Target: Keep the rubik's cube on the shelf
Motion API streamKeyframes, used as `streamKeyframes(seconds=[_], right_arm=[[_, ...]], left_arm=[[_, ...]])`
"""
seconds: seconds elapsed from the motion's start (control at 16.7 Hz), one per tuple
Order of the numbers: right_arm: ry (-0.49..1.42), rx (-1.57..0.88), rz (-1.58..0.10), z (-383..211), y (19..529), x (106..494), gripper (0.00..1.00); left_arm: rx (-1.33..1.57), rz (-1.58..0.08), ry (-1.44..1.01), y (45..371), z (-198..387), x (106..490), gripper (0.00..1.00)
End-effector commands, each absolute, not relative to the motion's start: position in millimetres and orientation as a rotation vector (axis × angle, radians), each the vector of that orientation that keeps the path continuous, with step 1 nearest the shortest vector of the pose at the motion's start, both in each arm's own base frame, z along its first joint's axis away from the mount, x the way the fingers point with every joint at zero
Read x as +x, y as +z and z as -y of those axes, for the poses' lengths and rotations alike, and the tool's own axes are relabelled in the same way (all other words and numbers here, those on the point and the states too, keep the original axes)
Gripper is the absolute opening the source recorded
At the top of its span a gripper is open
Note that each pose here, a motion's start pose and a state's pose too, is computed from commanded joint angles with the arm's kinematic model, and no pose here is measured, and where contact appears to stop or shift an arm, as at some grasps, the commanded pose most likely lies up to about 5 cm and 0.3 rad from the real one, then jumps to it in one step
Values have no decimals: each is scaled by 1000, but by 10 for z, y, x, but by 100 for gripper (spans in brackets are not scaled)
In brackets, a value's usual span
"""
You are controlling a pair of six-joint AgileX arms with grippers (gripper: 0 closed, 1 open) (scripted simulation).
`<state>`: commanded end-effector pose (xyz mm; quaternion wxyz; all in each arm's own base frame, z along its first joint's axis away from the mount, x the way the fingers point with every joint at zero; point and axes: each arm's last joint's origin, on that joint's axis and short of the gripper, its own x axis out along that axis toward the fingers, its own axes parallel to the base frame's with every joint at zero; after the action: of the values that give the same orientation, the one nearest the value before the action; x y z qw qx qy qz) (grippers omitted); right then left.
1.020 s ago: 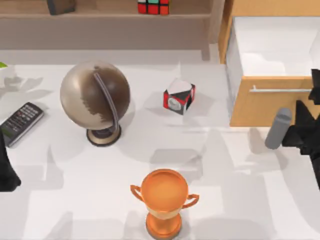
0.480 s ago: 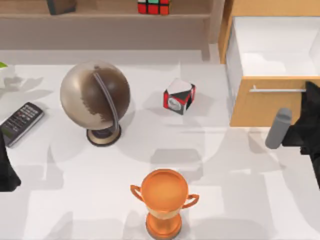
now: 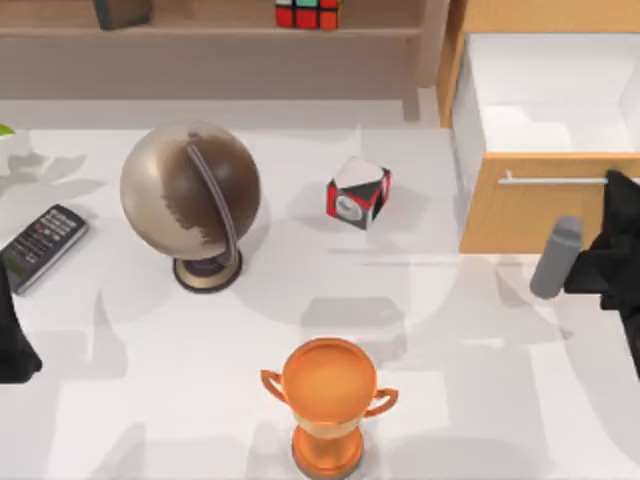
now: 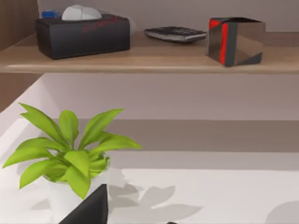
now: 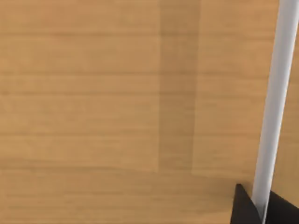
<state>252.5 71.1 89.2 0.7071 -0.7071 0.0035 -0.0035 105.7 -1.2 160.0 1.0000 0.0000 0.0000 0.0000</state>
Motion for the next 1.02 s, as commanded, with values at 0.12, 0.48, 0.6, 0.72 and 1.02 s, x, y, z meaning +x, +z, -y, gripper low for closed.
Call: streamKeyframes(seconds=[0.12,0.48,0.6,0.72,1.02], right_arm=[[-2,-1570,-12,-713,882,2521,0],[-2,-1570,-12,-721,874,2852,0],[-2,-1570,-12,-716,876,3012,0],[-2,-1570,-12,-709,880,3126,0],[0,-1568,-13,-714,882,3139,0]], left_arm=[[0,0,0,1600,12,1057,100],[0,0,0,1600,12,1057,100],[0,0,0,1600,12,1057,100],[0,0,0,1600,12,1057,100],[0,0,0,1600,12,1057,100]])
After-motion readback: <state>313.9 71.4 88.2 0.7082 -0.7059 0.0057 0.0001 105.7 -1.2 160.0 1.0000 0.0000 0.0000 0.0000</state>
